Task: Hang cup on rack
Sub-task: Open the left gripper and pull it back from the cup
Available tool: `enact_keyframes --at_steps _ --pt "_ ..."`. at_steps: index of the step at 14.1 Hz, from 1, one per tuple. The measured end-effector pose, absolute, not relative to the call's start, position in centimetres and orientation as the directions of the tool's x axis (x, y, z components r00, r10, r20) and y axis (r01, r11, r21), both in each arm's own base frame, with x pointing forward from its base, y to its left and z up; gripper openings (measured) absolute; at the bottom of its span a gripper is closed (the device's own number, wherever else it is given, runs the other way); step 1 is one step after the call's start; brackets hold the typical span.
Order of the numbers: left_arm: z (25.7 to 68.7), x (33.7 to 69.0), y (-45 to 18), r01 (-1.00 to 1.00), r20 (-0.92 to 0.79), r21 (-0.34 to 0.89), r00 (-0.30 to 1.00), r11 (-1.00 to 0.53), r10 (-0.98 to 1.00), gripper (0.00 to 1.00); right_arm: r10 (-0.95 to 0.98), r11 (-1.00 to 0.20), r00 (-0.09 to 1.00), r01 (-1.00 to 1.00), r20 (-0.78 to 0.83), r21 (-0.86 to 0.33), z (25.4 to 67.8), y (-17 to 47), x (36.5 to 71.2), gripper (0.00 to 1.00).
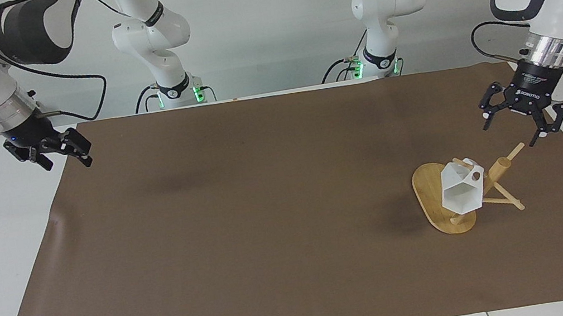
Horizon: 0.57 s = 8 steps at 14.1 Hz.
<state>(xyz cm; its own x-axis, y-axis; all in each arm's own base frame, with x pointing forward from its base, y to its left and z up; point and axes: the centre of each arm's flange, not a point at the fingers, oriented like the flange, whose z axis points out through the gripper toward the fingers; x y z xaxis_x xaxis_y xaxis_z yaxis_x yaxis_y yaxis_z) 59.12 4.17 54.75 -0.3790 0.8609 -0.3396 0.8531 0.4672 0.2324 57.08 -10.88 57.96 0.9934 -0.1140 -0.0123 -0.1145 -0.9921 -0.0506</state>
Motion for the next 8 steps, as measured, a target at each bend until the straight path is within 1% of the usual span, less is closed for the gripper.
enact_keyframes --at_steps 2,4,6,8 --pt "56.3 59.1 4.1 0.918 -0.248 0.292 -0.198 0.268 0.948 1.0 -0.102 -0.993 0.995 -0.102 -0.016 -0.052 58.7 -10.2 57.1 1.0" --pt "57.7 59.0 3.9 0.945 -0.17 0.32 -0.007 0.062 0.985 1.0 -0.093 -0.994 0.996 -0.094 -0.016 -0.053 59.7 -8.8 57.1 1.0" --pt "59.4 58.9 3.8 0.933 -0.107 0.339 0.166 -0.121 0.98 1.0 -0.08 -0.995 0.997 -0.081 -0.012 -0.055 60.7 -7.3 57.2 1.0" --pt "61.0 58.7 3.8 0.882 -0.009 0.339 0.35 -0.327 0.937 1.0 -0.056 -0.997 0.998 -0.056 -0.007 -0.056 61.7 -5.8 57.1 1.0"
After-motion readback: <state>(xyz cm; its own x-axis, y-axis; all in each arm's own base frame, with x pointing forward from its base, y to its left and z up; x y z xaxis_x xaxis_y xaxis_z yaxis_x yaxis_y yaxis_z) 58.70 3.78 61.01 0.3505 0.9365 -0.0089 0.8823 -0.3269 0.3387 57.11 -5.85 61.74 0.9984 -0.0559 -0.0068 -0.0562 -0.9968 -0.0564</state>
